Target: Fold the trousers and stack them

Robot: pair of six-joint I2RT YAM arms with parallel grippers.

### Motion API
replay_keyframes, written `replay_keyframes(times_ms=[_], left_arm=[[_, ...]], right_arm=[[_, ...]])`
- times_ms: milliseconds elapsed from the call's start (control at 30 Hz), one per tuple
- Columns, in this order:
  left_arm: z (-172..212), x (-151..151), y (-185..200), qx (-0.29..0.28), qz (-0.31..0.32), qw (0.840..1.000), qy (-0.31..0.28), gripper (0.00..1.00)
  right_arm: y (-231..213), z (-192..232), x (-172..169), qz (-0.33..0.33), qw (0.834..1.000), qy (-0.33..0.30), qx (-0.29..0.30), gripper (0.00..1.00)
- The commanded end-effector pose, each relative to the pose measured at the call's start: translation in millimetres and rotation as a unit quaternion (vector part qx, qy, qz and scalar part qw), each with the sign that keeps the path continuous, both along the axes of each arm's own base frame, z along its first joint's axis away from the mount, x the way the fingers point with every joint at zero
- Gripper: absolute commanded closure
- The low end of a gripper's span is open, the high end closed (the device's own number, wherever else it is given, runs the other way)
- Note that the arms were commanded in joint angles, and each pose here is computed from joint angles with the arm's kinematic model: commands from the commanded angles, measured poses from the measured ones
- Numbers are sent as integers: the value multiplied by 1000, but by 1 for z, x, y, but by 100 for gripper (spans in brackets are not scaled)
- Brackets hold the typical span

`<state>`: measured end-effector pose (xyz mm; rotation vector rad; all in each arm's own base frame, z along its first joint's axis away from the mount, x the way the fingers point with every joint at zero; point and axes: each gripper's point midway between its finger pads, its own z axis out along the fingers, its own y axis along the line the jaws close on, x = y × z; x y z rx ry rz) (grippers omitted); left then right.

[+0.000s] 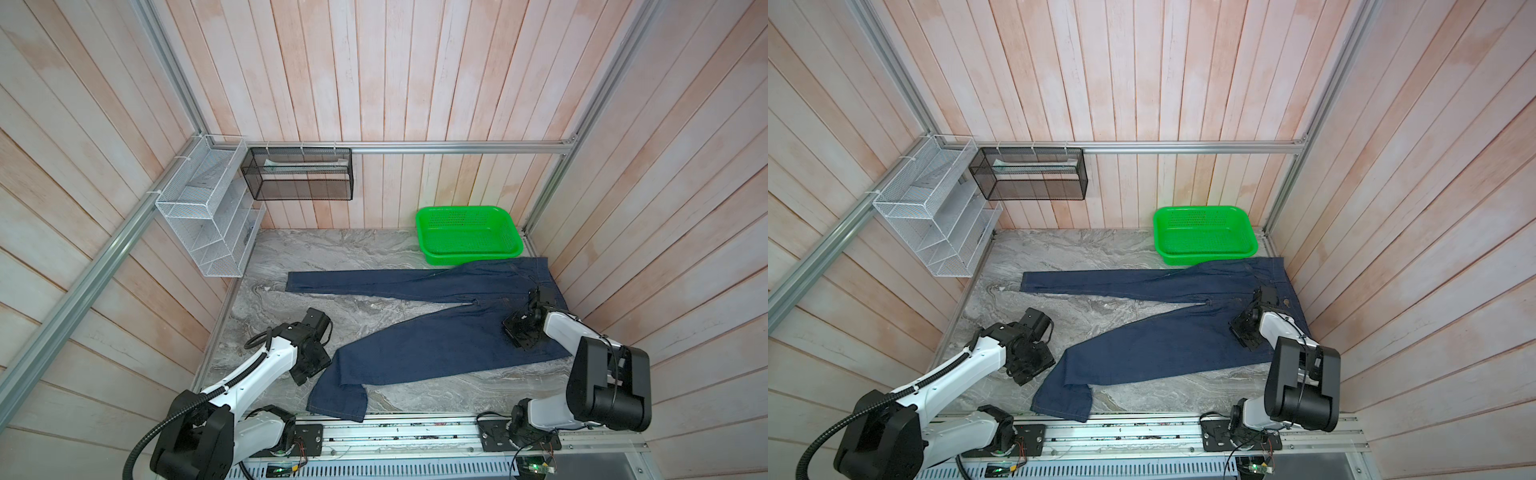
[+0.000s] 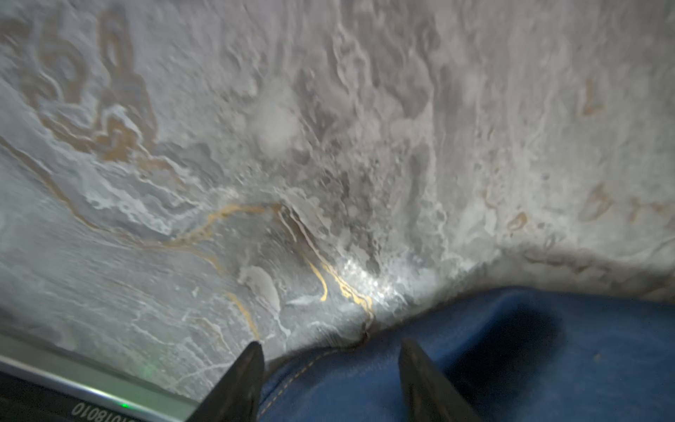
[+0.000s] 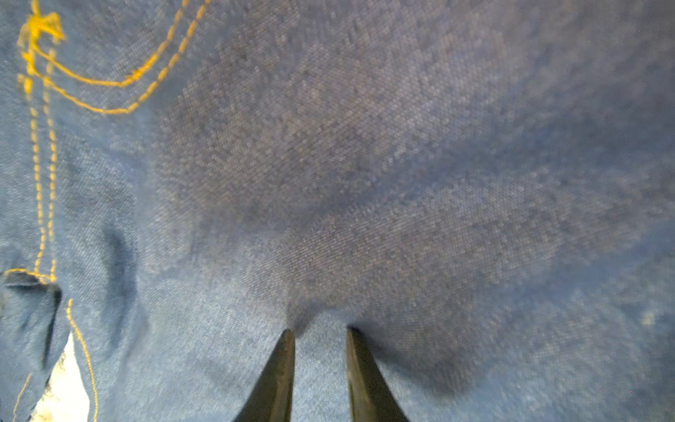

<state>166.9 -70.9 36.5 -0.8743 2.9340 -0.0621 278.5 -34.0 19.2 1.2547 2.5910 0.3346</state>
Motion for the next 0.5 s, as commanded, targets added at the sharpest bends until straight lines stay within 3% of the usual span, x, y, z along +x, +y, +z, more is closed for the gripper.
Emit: replay_keyframes(times_ms=[0, 300, 333, 467], left_arm=[[-5, -13, -8, -14, 13, 1000, 12, 40], [-25, -45, -17, -24, 0, 999, 45, 46], [-28, -46, -15, -22, 0, 999, 48, 50], [-25, -39, -4, 16, 7, 999, 37, 84]], right_arm=[[-4, -30, -51, -3, 995, 100, -20, 71], [-4, -26, -50, -3, 995, 93, -20, 71], [-4, -27, -50, -3, 996, 92, -20, 71], [-2, -29, -51, -3, 995, 94, -15, 71]])
